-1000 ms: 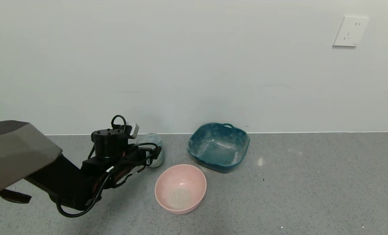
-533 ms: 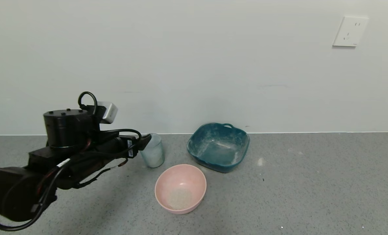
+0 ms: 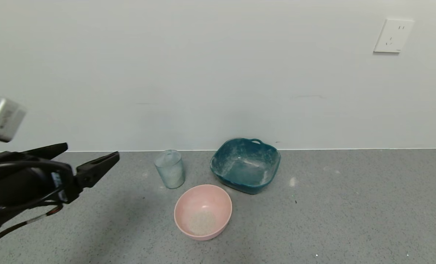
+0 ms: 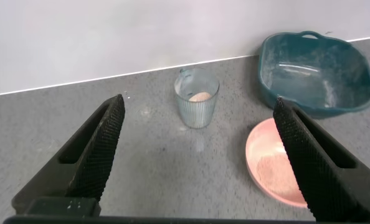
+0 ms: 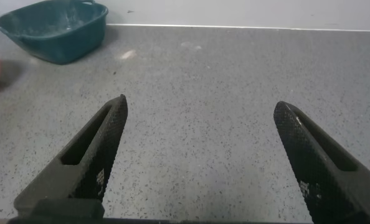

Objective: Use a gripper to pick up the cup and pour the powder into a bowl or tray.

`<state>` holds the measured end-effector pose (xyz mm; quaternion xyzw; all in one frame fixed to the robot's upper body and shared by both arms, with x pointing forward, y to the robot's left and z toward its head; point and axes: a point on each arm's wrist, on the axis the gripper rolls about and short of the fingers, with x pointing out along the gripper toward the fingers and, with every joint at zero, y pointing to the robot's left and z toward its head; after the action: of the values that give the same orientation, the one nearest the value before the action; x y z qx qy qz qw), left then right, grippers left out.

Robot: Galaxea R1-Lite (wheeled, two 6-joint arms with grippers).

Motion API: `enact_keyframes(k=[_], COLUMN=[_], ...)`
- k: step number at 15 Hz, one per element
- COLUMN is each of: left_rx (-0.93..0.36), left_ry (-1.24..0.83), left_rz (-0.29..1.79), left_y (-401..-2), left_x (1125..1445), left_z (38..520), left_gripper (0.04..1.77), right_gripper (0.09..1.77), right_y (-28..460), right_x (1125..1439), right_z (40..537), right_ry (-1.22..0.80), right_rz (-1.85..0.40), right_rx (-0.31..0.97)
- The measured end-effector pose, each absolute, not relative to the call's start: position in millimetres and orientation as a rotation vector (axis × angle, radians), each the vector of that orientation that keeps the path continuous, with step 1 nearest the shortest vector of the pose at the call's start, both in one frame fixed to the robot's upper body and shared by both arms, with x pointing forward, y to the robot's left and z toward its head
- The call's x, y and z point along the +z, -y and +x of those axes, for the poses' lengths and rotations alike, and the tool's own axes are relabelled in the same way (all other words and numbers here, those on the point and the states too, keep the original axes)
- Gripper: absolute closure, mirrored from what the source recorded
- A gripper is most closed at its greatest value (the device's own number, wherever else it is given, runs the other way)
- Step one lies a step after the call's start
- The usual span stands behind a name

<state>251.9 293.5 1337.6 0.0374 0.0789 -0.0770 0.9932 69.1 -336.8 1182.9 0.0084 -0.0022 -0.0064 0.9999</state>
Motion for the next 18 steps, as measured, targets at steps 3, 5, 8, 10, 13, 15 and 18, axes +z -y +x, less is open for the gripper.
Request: enact_keyframes(k=[3,5,8,10,13,15,18], left_rx=[-0.154,-0.152,-0.140,-0.086,0.045,0.071,0.132], left_ry=[-0.115,-0.090,-0.040,-0.013,0.026,0.044,0.061], left_rz=[0.076,0.074,0.071,0.065,0.058,0.060,0.059], left_y=[-307.8,-317.3,-331.5,-338.4,-339.6,-339.0,-336.7], left_x=[1343.9,1342.9,1333.9,1323.1,1313.6,1311.8,1311.2], left_z=[198.3,162.7,110.0,81.9,64.2,59.6,55.7], left_gripper=[0.10,0.10,0.10,0.10,0.10,0.09,0.09], right_gripper=[0.15,0.15,0.15,0.15,0.15,0.15,0.15], right_y=[336.7,336.8,336.7,336.7,336.7,336.7,336.8], right_x=[1182.9,1182.9,1182.9,1182.9,1183.0,1183.1,1183.1], right_z=[69.1,69.1,69.1,69.1,69.1,69.1,69.1], right_ry=[0.004,0.004,0.004,0.004,0.005,0.006,0.006], right_rz=[0.017,0.017,0.017,0.017,0.018,0.019,0.020], right_rx=[-0.012,-0.013,-0.012,-0.012,-0.012,-0.012,-0.015])
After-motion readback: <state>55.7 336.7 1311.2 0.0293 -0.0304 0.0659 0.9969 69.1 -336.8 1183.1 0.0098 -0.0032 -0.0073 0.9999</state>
